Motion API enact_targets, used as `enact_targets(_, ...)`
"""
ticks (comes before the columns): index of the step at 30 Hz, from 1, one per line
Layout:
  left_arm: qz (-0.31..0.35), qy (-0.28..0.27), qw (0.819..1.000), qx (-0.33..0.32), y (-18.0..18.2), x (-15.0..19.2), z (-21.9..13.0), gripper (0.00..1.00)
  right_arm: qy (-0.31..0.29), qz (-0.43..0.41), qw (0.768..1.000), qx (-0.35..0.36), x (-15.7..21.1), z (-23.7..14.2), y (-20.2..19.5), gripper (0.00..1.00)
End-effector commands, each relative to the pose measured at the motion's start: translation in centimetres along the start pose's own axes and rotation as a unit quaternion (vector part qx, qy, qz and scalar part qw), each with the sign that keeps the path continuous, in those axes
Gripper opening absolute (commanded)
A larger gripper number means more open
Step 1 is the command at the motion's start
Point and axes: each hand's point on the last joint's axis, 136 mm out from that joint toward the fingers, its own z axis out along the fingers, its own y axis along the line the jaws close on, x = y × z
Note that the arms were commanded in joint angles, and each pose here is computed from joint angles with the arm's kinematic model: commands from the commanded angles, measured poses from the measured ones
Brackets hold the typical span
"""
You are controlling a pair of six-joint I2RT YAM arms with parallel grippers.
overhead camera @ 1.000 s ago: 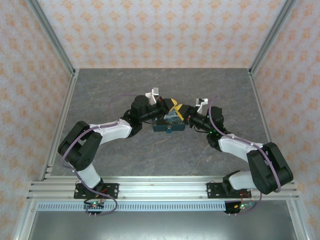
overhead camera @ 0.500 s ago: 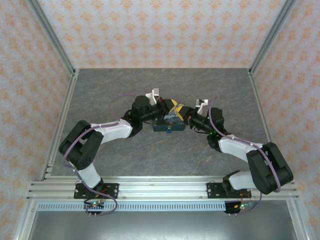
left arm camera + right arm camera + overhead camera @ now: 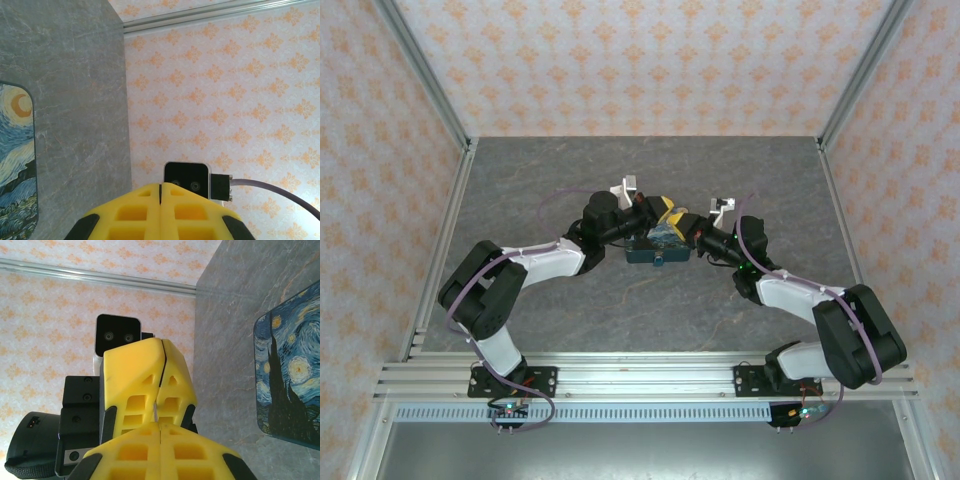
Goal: Unlock a padlock with a key
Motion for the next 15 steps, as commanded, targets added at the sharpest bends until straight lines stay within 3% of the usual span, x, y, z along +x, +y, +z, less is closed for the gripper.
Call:
enact_targets(1, 0.008, -0.019, 0.999, 0.027, -1.1, -0.8, -0.1, 0.00, 0.001, -0.009, 1.000, -0.011, -0.1, 0.4, 0.7, 0.00)
enact_targets(10, 0.020, -0.012, 1.000, 0.012, -1.0, -0.3, -1.1, 0.00, -0.015, -0.008, 1.000, 0.012, -1.3, 0.0, -0.3, 0.00)
enact_targets(15, 0.048, -0.003, 0.998, -0.028, -0.6, -0.2, -1.7, 0.23, 0.013, -0.017, 1.000, 0.012, -0.8, 0.2, 0.0, 0.00)
